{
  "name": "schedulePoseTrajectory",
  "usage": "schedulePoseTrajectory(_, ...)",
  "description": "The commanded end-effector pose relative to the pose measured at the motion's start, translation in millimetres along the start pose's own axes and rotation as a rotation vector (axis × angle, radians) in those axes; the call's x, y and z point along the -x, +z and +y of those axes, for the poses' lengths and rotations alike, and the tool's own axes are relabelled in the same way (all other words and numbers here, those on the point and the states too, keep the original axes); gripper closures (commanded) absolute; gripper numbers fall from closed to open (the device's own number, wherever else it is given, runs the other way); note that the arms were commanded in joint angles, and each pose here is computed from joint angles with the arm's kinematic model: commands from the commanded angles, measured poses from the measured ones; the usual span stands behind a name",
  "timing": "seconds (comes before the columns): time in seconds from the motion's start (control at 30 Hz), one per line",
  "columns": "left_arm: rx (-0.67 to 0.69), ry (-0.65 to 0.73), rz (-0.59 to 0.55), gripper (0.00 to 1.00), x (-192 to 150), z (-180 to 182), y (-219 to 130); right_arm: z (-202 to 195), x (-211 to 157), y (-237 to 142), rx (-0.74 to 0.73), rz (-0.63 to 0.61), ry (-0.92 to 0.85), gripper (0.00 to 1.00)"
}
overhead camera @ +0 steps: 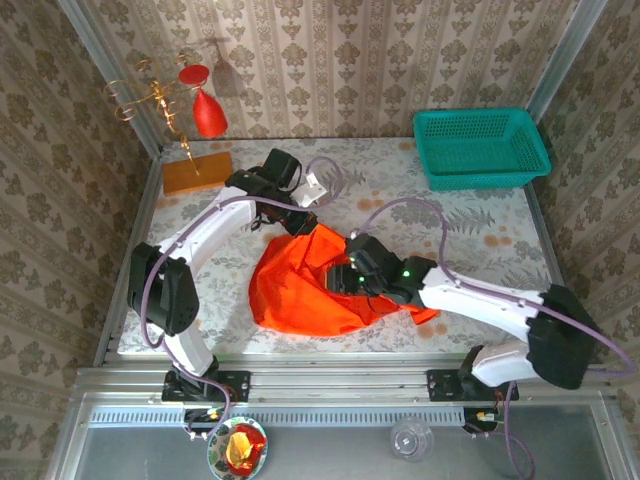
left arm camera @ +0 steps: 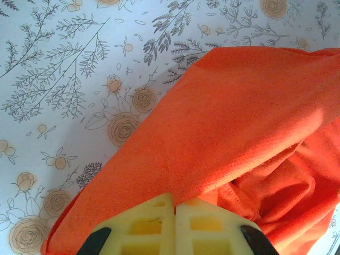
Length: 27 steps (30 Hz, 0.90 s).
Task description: Fold the inside-out t-shirt
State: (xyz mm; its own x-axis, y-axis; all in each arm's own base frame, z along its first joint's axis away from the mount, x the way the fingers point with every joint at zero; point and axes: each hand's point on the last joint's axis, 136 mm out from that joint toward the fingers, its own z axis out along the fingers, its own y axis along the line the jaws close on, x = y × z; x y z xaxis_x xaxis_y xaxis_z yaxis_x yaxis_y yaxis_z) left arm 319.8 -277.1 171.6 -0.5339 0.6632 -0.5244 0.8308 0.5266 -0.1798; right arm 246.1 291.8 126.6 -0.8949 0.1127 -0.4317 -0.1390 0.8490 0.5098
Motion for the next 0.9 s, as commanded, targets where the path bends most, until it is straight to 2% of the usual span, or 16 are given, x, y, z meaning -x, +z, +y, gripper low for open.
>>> schedulePoseTrajectory(0.0,-0.022,-0.033,-0.008,1.0,1,-3,1,3,22,25,-0.027,-0.056,0.105,0.54)
schedulePoseTrajectory(0.17,-0.013,-0.036,0.005,1.0,-1,0,4,-5,28,61,-0.054,-0.038,0.159,0.55)
schedulePoseTrajectory(0.4,-0.014,-0.037,0.012,1.0,-3,2,6,-9,29,87,-0.029,-0.008,0.203,0.55)
schedulePoseTrajectory(0.5,-0.013,-0.045,0.011,1.0,-4,4,7,2,31,91,0.055,-0.009,0.221,0.64)
schedulePoseTrajectory(0.63,-0.009,-0.058,0.005,1.0,-3,8,9,11,35,81,0.095,-0.022,0.222,0.81)
schedulePoseTrajectory(0.77,0.005,-0.086,0.003,1.0,-3,17,10,20,44,53,0.12,-0.056,0.204,0.97)
schedulePoseTrajectory(0.87,0.023,-0.116,0.003,1.0,-4,27,11,26,49,21,0.13,-0.082,0.176,1.0)
